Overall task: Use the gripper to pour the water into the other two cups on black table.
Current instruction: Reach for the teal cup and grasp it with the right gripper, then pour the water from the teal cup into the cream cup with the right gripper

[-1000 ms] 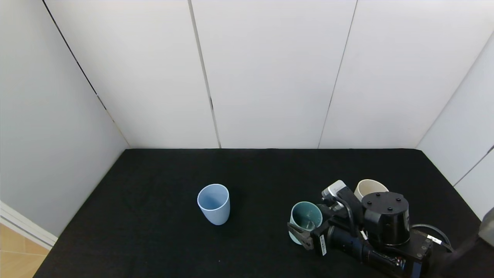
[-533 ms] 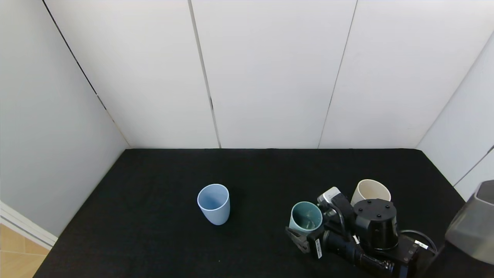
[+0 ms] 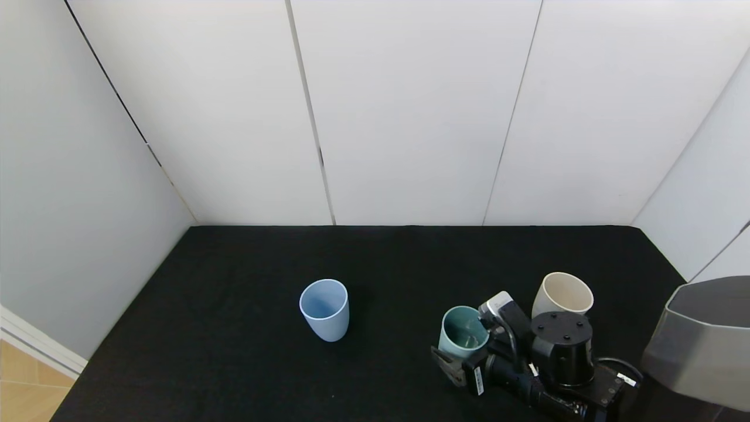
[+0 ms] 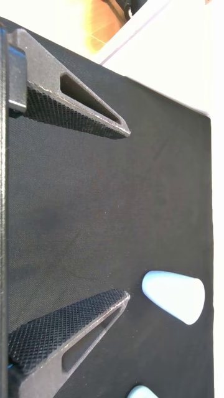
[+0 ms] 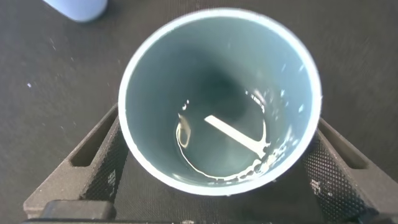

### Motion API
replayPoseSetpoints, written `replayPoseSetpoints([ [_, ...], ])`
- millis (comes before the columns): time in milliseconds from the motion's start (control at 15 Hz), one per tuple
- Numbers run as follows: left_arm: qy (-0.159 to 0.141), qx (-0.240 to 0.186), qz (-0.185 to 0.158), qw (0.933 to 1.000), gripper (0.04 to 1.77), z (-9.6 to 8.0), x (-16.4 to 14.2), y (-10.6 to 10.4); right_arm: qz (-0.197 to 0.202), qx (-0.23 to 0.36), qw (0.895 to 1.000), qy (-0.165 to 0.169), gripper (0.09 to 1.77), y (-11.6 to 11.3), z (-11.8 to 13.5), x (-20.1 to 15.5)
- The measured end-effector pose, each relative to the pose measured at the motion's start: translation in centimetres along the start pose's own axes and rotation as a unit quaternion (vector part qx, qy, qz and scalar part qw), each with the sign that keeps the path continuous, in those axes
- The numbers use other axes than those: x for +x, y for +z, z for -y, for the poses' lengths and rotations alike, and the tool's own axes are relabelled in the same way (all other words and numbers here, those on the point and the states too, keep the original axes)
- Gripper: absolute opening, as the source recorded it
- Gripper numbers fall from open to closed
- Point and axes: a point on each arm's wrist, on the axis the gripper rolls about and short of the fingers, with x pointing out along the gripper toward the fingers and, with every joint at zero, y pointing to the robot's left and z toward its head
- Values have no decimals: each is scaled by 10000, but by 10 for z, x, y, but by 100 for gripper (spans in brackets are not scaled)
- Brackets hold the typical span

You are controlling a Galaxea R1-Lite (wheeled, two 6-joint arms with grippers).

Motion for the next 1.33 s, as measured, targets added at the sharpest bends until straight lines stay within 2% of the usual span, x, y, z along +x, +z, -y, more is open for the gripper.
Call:
replayPoseSetpoints([
  [133,0,0,0,10000,172,0,0,0,-43,0,10000,-7,171,-3,0,1],
  [467,0,0,0,10000,172,0,0,0,152,-9,9999,11,171,-4,0,4],
  [800,0,0,0,10000,172,0,0,0,112,-11,9999,-3,171,-7,1,5],
  [933,0,2,0,10000,172,0,0,0,111,-10,9999,-10,135,-8,1,5],
  [1000,2,2,0,10000,172,0,0,0,114,-5,9999,-10,127,-8,1,5],
  [1333,0,0,0,10000,172,0,0,0,165,0,9999,-13,121,-6,2,5],
])
